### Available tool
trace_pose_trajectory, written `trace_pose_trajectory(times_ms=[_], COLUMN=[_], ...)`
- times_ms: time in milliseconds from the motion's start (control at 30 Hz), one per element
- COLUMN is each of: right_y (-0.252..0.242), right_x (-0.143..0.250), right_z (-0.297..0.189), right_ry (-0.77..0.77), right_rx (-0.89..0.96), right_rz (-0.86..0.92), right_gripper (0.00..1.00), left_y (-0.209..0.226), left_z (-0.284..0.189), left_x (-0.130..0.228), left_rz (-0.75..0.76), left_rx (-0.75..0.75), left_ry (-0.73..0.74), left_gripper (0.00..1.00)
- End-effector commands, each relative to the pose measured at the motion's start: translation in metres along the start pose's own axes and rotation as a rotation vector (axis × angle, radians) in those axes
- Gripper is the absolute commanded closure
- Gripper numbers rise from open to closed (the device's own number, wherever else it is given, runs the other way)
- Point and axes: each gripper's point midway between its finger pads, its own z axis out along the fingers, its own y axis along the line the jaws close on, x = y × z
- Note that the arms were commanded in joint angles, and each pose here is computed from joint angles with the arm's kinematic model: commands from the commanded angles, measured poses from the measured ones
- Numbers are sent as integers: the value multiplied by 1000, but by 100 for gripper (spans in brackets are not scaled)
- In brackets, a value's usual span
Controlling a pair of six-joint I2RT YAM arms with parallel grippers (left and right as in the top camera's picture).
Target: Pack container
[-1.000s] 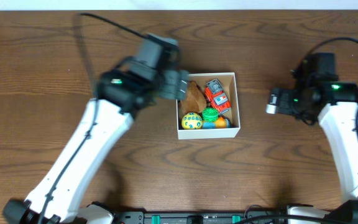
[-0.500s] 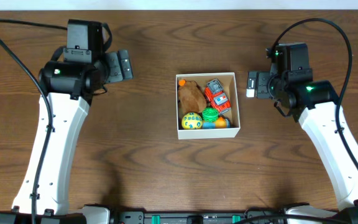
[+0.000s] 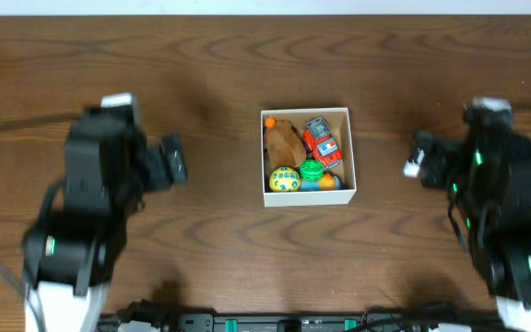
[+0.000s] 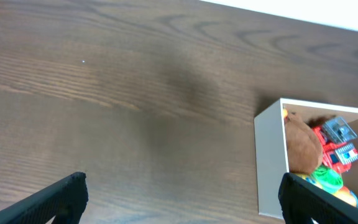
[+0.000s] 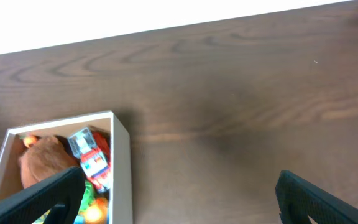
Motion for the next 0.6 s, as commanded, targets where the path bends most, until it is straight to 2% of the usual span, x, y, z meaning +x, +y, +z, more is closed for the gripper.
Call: trace_pose_trajectory(times_ms=[0,200,400,567], right_y=[-21,-41,-45,-28], right_x=[39,92,98,103], right_z=[-2,-22,-35,-35], right_ry=[12,-25,-74,-40], right_rx=[48,36,18,-78], right_rz=[35,84,95,91], right_gripper=[1,1,1,1], left_y=[11,27,30,30], left_z=[-10,-28,-32,-31], left_x=[35,86,93,94], left_rz=[-5,-90,-99,-98], left_rx=[6,34,49,47], left_ry=[-42,-123,-168,-162], left_gripper=[2,2,2,2])
